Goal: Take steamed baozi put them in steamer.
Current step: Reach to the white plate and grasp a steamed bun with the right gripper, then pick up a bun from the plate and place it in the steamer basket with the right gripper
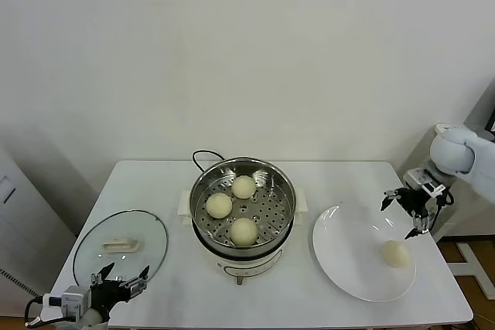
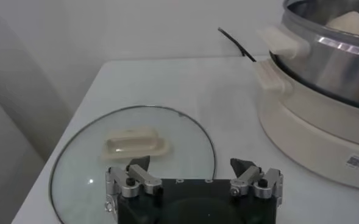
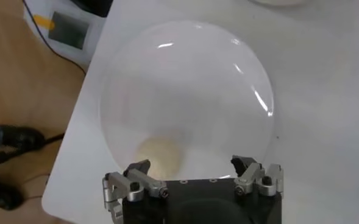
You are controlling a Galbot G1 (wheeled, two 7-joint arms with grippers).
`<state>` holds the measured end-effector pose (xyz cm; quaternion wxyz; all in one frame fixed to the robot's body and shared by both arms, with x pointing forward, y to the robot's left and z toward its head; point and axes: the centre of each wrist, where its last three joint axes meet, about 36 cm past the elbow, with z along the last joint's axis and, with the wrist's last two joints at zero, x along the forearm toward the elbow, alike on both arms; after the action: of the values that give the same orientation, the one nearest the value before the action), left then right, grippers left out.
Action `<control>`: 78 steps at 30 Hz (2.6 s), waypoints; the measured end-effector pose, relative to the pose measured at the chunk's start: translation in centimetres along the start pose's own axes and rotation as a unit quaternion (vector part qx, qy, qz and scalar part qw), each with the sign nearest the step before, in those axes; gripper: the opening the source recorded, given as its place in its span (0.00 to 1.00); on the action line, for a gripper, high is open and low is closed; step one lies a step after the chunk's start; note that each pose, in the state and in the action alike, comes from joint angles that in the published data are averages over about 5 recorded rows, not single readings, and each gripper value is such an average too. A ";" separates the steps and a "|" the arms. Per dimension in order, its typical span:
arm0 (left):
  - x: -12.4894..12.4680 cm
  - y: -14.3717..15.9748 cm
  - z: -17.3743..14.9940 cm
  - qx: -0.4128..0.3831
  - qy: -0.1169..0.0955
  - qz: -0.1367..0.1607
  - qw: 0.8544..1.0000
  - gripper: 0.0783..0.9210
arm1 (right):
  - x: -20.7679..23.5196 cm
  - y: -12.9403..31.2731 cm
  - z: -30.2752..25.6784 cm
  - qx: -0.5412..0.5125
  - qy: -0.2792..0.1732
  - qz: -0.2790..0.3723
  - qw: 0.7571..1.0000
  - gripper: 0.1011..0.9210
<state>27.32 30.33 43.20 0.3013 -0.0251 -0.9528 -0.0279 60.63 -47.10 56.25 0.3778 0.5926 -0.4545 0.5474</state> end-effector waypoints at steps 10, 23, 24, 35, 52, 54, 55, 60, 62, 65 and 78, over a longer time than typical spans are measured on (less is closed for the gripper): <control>0.0 -0.1 0.0 0.000 0.001 0.001 1.000 0.88 | -4.2 2.0 1.0 -0.029 0.004 -0.007 1.000 0.88; -0.1 -0.1 0.1 -0.001 0.003 0.001 1.000 0.88 | -8.2 3.3 1.6 -0.049 0.007 -0.005 0.999 0.85; -0.1 -0.1 0.2 -0.001 0.003 0.001 1.000 0.88 | -8.3 3.4 1.6 -0.050 0.008 -0.003 0.999 0.83; -0.1 -0.1 0.3 -0.001 0.005 0.001 1.000 0.88 | -9.3 3.8 1.9 -0.066 0.011 0.001 0.998 0.47; 0.1 -0.1 -0.2 -0.004 0.000 -0.002 1.000 0.88 | -4.8 2.2 0.6 -0.090 -0.017 0.011 0.996 0.23; 0.2 -0.1 -0.2 -0.005 0.001 -0.002 1.000 0.88 | -3.3 1.3 -0.1 -0.092 -0.026 0.019 0.995 0.23; 0.2 -0.1 -0.2 -0.005 0.001 -0.003 1.000 0.88 | -2.4 0.8 -0.6 -0.093 -0.031 0.023 0.995 0.23; 0.2 -0.1 -0.2 -0.005 0.002 -0.003 1.000 0.88 | 1.9 -1.7 -3.0 -0.097 -0.052 0.044 0.993 0.23; 0.2 -0.2 -0.3 -0.005 0.001 -0.003 1.000 0.88 | 3.6 -2.8 -4.1 -0.098 -0.059 0.051 0.992 0.23; 0.2 -0.3 -0.5 -0.006 0.000 -0.002 1.000 0.88 | 6.0 -4.5 -6.1 -0.100 -0.071 0.063 0.990 0.23; 0.3 -0.3 -0.7 -0.010 -0.002 0.000 1.000 0.88 | 13.0 -11.1 -16.7 -0.111 -0.118 0.088 0.983 0.23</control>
<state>27.40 29.96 43.93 0.2995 -0.0282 -0.9530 -0.0369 65.93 -29.54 71.59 0.3350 0.5649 -0.6042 0.4512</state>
